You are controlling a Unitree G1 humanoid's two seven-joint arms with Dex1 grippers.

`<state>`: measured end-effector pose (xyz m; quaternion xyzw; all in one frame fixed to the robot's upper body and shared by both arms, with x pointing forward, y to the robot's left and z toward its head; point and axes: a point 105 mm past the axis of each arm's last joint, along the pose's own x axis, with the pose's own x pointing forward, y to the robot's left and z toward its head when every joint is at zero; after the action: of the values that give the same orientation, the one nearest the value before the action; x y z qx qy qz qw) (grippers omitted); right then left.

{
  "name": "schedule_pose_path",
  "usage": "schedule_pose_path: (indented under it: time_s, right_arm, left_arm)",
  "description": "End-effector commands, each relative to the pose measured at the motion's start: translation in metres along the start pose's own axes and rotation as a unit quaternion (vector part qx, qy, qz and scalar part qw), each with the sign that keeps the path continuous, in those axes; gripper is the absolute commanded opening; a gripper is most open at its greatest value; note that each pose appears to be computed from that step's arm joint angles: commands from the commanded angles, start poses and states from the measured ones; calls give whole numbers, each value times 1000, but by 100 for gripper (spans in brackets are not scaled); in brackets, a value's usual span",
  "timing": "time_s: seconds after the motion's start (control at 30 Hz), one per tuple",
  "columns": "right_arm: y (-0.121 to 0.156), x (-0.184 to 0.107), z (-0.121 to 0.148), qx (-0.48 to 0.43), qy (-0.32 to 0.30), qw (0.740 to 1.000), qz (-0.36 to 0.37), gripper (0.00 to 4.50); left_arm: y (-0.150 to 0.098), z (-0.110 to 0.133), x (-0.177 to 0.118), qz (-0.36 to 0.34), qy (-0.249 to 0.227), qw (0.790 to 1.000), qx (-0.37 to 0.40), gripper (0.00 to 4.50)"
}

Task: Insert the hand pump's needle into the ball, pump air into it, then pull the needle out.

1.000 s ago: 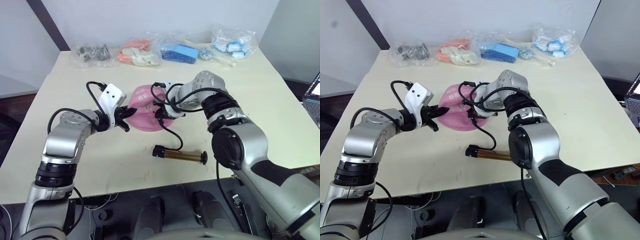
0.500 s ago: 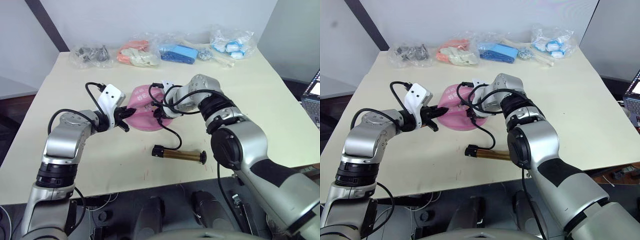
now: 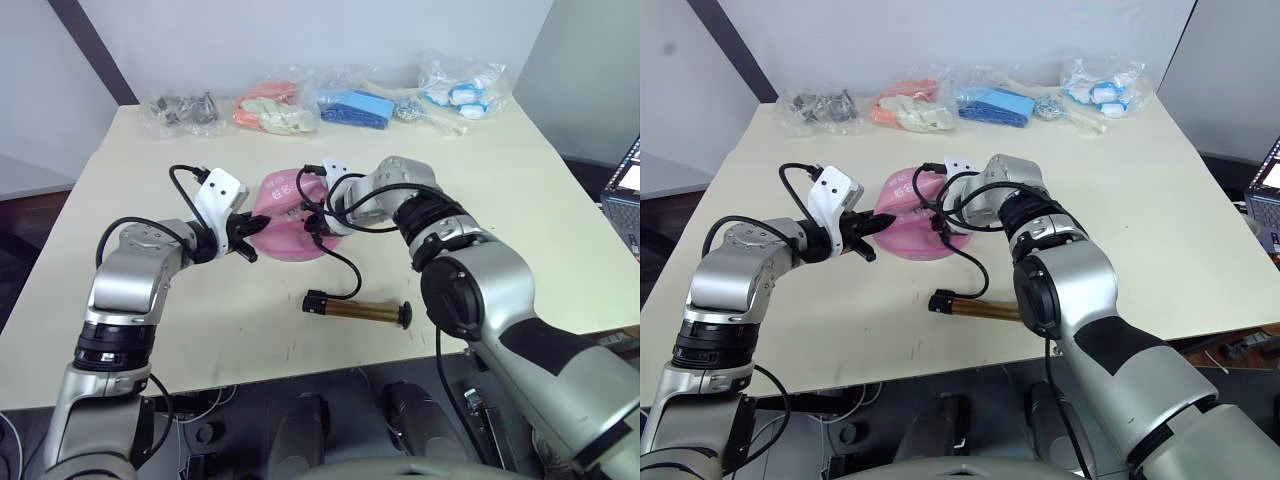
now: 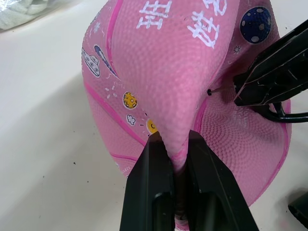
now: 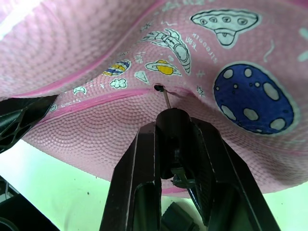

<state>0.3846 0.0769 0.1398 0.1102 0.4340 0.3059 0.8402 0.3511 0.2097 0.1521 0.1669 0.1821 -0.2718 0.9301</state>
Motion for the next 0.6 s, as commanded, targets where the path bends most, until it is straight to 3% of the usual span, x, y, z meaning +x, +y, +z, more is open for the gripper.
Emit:
schedule_pose_path:
  time_s: [0.03,0.23,0.6]
  right_arm:
    - [51,12,2,-49,-34,998,36,34]
    - [52,13,4,-60,-47,996,34,34]
    - [62,15,8,-187,-69,980,28,34]
  left_arm:
    - [-39,-22,15,-101,36,994,-13,4]
    - [-40,-23,15,-104,38,994,-12,4]
    - [-41,-25,15,-109,42,993,-11,4]
